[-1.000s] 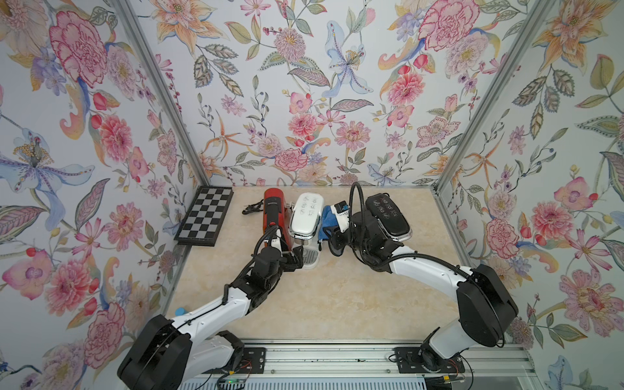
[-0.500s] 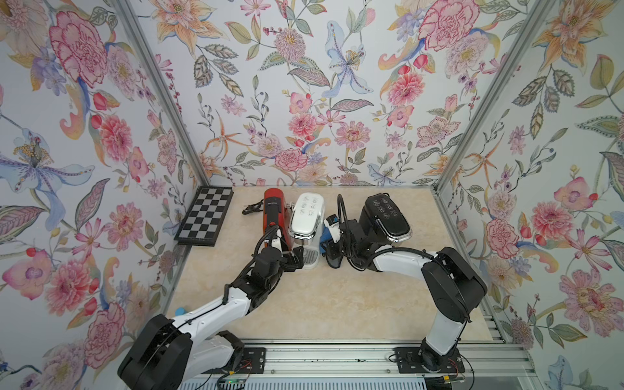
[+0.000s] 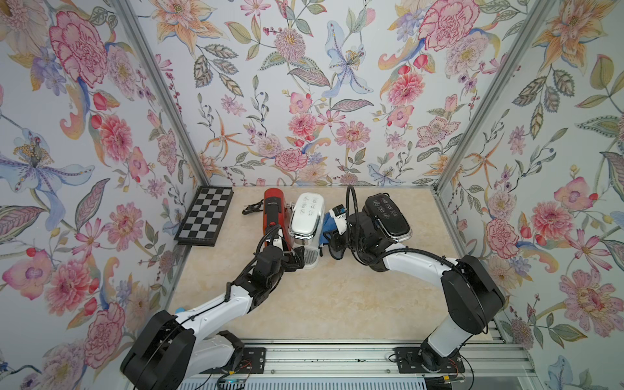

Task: Wipe the surface of a coffee machine
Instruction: Wipe the dirt from the surface of the coffee machine.

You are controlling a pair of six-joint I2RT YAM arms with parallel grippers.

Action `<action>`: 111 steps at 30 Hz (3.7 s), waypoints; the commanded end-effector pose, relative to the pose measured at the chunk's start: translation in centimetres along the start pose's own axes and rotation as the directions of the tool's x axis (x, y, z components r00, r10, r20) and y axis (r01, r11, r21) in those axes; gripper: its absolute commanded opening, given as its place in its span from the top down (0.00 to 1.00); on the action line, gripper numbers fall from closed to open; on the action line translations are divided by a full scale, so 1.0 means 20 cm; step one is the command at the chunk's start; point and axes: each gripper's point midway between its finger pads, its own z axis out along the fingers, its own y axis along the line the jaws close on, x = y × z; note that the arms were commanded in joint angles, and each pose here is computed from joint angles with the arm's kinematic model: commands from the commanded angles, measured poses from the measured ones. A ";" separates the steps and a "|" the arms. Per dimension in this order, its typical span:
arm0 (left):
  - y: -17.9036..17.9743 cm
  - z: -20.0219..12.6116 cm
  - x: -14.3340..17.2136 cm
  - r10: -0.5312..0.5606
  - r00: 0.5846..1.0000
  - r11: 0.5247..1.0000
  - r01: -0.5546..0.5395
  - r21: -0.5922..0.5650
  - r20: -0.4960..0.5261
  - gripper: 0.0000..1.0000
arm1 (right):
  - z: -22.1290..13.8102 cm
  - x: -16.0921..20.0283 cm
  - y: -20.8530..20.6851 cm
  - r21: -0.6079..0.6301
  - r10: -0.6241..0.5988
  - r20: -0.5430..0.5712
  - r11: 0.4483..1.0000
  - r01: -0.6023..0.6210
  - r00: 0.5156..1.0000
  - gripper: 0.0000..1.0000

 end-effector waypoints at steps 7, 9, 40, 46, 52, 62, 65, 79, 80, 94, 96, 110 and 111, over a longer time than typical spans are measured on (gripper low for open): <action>-0.10 0.02 -0.09 0.010 1.000 0.999 -0.010 0.049 0.011 0.03 | -0.20 -0.52 -0.12 -0.176 0.178 0.247 0.975 -0.136 0.953 0.62; -0.11 0.02 -0.09 0.010 1.000 0.999 -0.011 0.050 0.014 0.03 | -0.22 -0.60 -0.14 -0.241 0.231 0.271 0.956 -0.166 0.934 0.62; -0.10 -0.09 -0.10 0.001 0.999 0.999 -0.003 0.034 0.044 0.02 | 0.47 -0.78 -0.04 -0.440 0.373 -0.030 0.828 -0.347 0.927 0.71; -0.12 -0.08 -0.09 0.003 0.999 0.999 -0.004 0.044 0.032 0.02 | 0.59 -0.60 -0.06 -0.361 0.388 -0.095 0.845 -0.395 0.917 0.71; -0.11 -0.08 -0.08 -0.003 0.999 0.999 0.001 0.043 0.034 0.02 | 0.73 -0.39 -0.10 -0.289 0.392 -0.154 0.860 -0.421 0.907 0.71; -0.12 -0.08 -0.08 -0.002 0.999 0.999 0.000 0.047 0.032 0.02 | 0.87 -0.18 -0.07 -0.169 0.311 -0.239 0.920 -0.355 0.920 0.71; -0.12 -0.08 -0.07 -0.005 0.999 0.999 0.003 0.046 0.032 0.02 | 0.87 -0.10 -0.10 -0.125 0.303 -0.262 0.931 -0.343 0.916 0.71; -0.13 -0.07 -0.08 -0.006 0.999 0.998 0.004 0.055 0.033 0.02 | 0.73 -0.03 -0.03 -0.178 0.306 -0.326 0.909 -0.377 0.894 0.71; -0.13 -0.07 -0.07 -0.006 0.999 0.998 0.005 0.057 0.034 0.02 | 0.71 -0.03 -0.01 -0.194 0.306 -0.330 0.904 -0.382 0.893 0.71; -0.11 -0.13 -0.09 -0.009 0.999 0.999 0.007 0.041 0.051 0.02 | 0.53 -0.02 0.04 -0.253 0.328 -0.313 0.876 -0.411 0.891 0.70; -0.11 -0.14 -0.10 -0.011 0.998 0.999 0.009 0.041 0.054 0.02 | 0.48 -0.03 0.05 -0.283 0.346 -0.306 0.856 -0.432 0.887 0.70; -0.15 -0.13 -0.12 -0.004 0.998 0.999 0.001 0.051 0.056 0.02 | 0.13 -0.41 0.01 -0.501 0.420 -0.158 0.746 -0.439 0.894 0.70; -0.15 -0.13 -0.12 -0.005 0.998 0.999 0.002 0.053 0.057 0.02 | 0.12 -0.42 0.00 -0.510 0.429 -0.156 0.736 -0.445 0.890 0.70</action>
